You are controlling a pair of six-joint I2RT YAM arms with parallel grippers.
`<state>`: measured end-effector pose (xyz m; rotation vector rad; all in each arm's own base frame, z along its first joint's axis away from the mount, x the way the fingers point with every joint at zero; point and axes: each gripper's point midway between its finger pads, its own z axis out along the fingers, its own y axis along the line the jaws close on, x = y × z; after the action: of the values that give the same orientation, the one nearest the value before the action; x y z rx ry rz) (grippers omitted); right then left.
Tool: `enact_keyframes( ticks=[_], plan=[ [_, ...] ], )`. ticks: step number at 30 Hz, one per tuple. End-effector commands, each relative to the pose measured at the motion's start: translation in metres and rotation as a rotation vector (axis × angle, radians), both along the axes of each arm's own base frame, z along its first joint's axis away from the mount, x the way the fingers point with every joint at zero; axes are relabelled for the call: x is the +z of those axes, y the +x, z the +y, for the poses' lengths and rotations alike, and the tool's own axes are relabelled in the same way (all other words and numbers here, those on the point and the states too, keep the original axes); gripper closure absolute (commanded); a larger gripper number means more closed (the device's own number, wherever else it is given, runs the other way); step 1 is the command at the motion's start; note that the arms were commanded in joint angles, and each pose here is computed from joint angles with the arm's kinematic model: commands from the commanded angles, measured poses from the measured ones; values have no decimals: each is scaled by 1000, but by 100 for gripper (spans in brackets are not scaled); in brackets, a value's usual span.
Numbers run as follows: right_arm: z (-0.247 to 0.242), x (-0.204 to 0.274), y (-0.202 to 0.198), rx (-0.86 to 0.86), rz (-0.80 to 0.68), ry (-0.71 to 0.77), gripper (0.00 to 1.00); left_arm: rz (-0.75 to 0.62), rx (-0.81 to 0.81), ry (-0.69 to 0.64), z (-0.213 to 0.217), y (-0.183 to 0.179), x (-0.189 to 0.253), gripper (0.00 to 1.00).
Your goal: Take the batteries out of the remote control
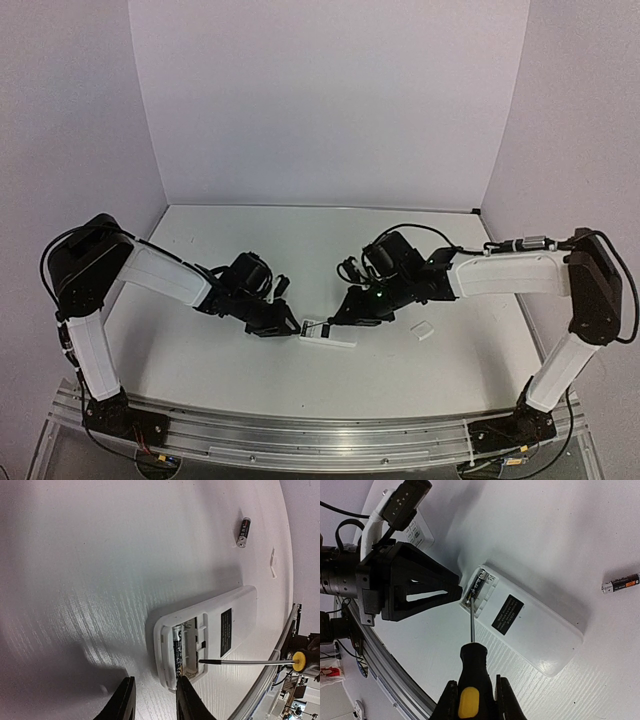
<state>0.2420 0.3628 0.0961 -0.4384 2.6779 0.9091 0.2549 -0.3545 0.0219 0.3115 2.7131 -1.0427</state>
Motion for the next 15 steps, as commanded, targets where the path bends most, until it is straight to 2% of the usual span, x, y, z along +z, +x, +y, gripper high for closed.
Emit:
enact_keyframes(
  ticks=[1,15],
  plan=[
    [3,-3,3,-26,6,-1,100,-19,-8,-28,-10,9,6,76],
    [5,-17,1,-23,40,-19,100,-1,-14,-14,-8,7,-2,83]
  ],
)
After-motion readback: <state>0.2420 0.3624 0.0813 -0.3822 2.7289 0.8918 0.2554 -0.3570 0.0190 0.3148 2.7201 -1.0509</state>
